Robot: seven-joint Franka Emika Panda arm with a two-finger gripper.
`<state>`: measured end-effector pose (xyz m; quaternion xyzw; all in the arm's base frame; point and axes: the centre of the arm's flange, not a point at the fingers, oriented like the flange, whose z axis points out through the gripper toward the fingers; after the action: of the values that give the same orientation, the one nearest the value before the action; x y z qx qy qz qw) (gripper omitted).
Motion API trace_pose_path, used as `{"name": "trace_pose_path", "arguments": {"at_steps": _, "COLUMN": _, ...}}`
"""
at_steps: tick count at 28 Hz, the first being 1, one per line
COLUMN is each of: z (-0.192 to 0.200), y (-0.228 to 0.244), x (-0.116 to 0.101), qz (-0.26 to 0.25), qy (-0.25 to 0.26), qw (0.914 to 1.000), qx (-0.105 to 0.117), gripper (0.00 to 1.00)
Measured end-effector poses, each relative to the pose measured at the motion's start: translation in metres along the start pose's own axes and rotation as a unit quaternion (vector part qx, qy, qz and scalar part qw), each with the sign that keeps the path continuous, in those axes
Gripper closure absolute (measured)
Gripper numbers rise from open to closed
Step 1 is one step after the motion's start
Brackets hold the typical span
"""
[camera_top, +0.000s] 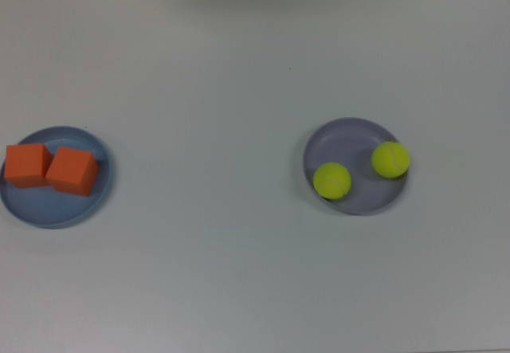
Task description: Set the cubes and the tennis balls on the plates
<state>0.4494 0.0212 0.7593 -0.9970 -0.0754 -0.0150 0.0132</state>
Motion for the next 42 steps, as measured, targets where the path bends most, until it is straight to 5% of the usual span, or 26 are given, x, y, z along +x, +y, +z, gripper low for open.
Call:
{"name": "trace_pose_path", "arguments": {"at_steps": 18, "z": 0.0, "y": -0.0005, "x": 0.0001, "qz": -0.001, "qy": 0.0, "qw": 1.0, "qx": 0.0, "gripper": 0.78}}
{"name": "trace_pose_path", "arguments": {"at_steps": 30, "z": 0.0004, "y": -0.0006, "x": 0.0003, "qz": -0.001, "qy": 0.0, "qw": 1.0, "qx": 0.0, "gripper": 0.64}}
{"name": "trace_pose_path", "arguments": {"at_steps": 42, "z": 0.0032, "y": -0.0002, "x": 0.0028, "qz": 0.0, "qy": -0.003, "qw": 1.0, "qx": 0.0, "gripper": 0.15}}
